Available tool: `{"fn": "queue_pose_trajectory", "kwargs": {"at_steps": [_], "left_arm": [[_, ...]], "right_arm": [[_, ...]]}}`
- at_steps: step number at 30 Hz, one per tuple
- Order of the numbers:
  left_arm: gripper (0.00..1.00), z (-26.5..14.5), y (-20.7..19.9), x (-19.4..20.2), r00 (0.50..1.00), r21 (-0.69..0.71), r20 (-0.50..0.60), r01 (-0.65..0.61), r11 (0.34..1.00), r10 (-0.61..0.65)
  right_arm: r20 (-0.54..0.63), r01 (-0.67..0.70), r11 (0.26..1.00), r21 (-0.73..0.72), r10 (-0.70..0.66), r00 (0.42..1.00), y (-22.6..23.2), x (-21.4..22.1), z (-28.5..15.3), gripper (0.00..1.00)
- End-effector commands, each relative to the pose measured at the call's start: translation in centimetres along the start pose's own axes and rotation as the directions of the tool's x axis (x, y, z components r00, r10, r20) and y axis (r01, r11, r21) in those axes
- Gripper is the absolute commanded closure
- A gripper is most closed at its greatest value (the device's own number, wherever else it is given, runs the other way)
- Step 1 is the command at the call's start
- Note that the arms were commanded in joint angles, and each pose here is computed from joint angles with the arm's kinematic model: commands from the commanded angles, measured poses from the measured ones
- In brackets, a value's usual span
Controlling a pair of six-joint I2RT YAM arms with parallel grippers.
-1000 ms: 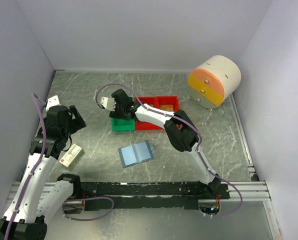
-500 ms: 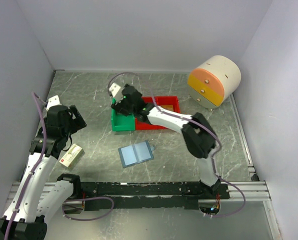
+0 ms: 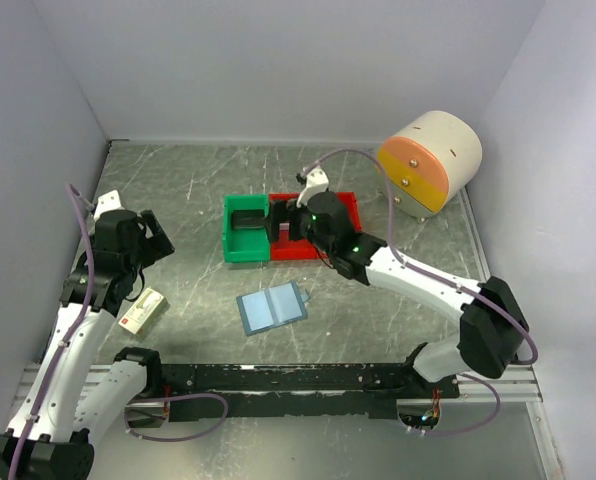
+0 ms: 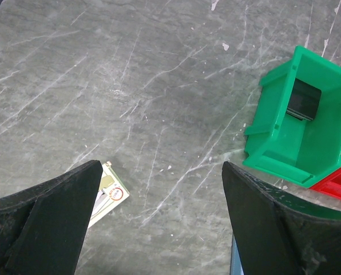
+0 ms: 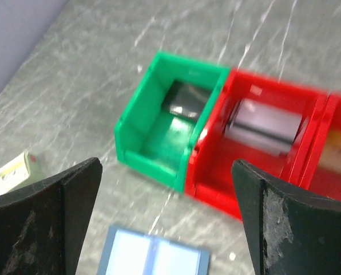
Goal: Take the credit cards out of the card holder
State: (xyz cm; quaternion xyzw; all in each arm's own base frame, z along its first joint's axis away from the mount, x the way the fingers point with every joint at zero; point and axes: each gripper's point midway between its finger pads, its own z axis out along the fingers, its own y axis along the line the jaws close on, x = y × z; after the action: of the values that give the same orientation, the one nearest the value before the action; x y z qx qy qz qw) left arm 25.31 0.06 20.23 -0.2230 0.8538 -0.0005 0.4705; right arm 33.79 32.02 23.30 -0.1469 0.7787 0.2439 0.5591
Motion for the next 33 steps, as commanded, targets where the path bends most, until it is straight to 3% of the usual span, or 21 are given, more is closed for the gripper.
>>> {"fn": "queue_pose_trajectory", "kwargs": {"at_steps": [1, 7, 14, 22, 33], "left_arm": [[0.01, 0.1, -0.2, -0.2, 1.0, 0.014, 0.002, -0.007, 1.0, 0.007], [0.02, 0.3, 0.0, -0.1, 1.0, -0.001, -0.005, -0.006, 1.0, 0.006], [0.02, 0.3, 0.3, 0.0, 1.0, -0.017, -0.003, -0.002, 1.0, 0.002], [0.03, 0.4, 0.1, 0.1, 1.0, -0.01, -0.013, -0.008, 1.0, 0.008], [0.04, 0.4, 0.1, 0.1, 1.0, -0.008, -0.011, -0.009, 1.0, 0.009]], "right_arm": [[-0.158, -0.209, 0.978, -0.021, 0.203, 0.966, 1.1, 4.9, -2.5, 0.05], [-0.303, -0.204, 0.979, -0.008, 0.193, 0.933, 3.5, 9.8, -4.6, 0.22], [-0.467, -0.028, 0.997, 0.073, 0.059, 0.882, 5.7, 15.8, -4.3, 0.37], [-0.587, 0.08, 0.992, 0.099, -0.007, 0.81, 7.2, 21.3, -3.3, 0.38], [-0.655, 0.112, 0.988, 0.107, -0.015, 0.756, 7.8, 25.9, -3.5, 0.34]]}}
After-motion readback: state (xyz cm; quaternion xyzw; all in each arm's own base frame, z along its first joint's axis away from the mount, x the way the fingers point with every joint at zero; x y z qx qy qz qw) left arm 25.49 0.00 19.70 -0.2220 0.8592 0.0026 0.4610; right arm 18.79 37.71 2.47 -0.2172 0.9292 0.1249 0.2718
